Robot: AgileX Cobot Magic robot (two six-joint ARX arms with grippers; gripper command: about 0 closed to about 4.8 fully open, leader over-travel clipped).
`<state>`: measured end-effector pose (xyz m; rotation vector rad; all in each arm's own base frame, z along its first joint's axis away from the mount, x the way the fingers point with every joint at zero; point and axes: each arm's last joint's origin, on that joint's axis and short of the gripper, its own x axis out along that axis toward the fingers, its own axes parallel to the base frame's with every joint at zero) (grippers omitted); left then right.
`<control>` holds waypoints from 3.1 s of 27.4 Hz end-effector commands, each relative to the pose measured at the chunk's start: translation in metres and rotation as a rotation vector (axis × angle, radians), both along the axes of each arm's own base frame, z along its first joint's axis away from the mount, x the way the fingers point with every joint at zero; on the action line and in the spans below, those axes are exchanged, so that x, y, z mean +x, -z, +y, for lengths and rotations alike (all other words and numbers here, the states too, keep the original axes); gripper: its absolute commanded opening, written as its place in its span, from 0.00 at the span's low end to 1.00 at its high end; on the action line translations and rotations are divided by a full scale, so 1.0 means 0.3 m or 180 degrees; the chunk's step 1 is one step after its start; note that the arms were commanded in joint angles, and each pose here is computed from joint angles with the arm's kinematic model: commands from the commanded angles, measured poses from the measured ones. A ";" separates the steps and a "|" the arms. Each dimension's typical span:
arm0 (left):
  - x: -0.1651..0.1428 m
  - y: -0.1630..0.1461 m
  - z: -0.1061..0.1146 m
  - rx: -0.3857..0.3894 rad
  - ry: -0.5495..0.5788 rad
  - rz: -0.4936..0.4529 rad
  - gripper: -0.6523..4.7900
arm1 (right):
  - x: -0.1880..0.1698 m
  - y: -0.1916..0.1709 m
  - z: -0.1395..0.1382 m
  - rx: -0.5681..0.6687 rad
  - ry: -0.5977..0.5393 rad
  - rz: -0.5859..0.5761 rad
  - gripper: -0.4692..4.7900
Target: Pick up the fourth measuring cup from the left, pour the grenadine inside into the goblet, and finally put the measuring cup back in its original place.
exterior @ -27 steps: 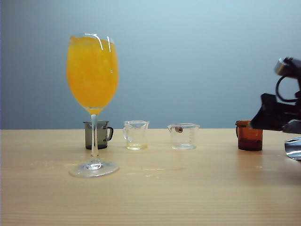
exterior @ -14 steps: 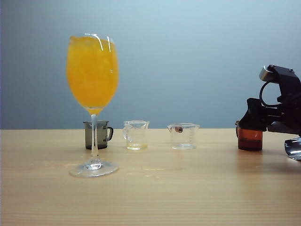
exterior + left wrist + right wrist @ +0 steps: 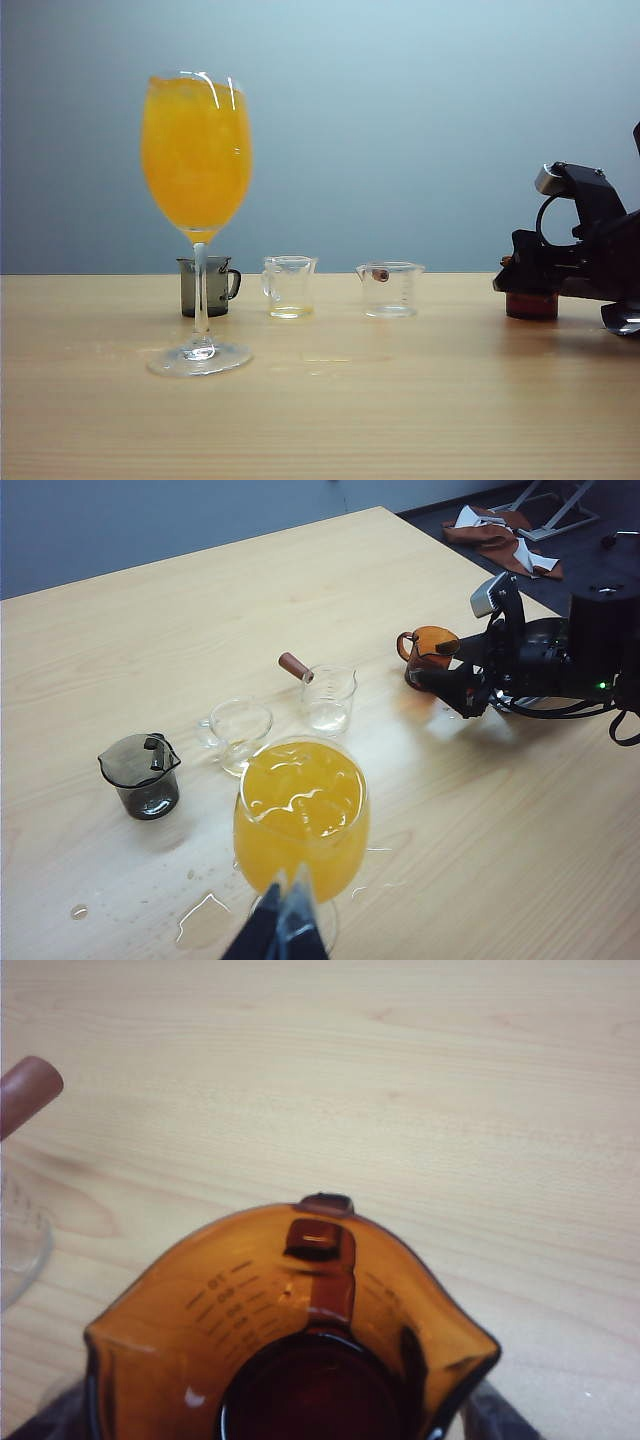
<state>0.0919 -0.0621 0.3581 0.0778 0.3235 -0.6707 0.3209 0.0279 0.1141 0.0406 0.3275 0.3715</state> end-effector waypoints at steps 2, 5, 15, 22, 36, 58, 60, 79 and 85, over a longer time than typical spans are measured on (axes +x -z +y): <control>0.000 -0.008 0.000 -0.0039 -0.0002 -0.0038 0.11 | 0.008 -0.002 0.002 0.0001 -0.0023 -0.0055 1.00; 0.000 -0.008 0.000 -0.0039 -0.0002 -0.0038 0.11 | 0.014 0.002 0.004 0.0012 -0.0061 -0.0043 1.00; 0.000 -0.008 0.000 -0.0082 -0.0019 -0.0002 0.11 | 0.059 0.018 0.007 0.0024 -0.0088 -0.0059 1.00; 0.000 -0.007 0.000 -0.0081 -0.0019 -0.0001 0.11 | 0.060 0.016 0.007 0.0025 -0.0088 -0.0081 1.00; 0.000 -0.007 0.000 -0.0078 -0.0019 0.0004 0.11 | 0.060 0.016 0.007 0.0028 -0.0088 -0.0080 0.33; -0.007 0.005 -0.001 0.0014 0.0159 0.0079 0.11 | 0.045 -0.117 0.011 0.0059 -0.0110 -0.0414 0.23; -0.007 0.005 -0.001 0.0016 0.0158 0.0081 0.11 | 0.040 -0.140 0.011 0.0061 -0.0111 -0.0455 0.23; -0.008 0.007 0.000 0.0026 0.0161 0.0099 0.11 | -0.086 -0.413 0.134 0.0130 -0.0489 -0.0882 0.20; -0.008 0.006 -0.001 0.0022 0.0158 0.0093 0.11 | -0.089 -0.486 0.211 0.0159 -0.0721 -0.0866 0.18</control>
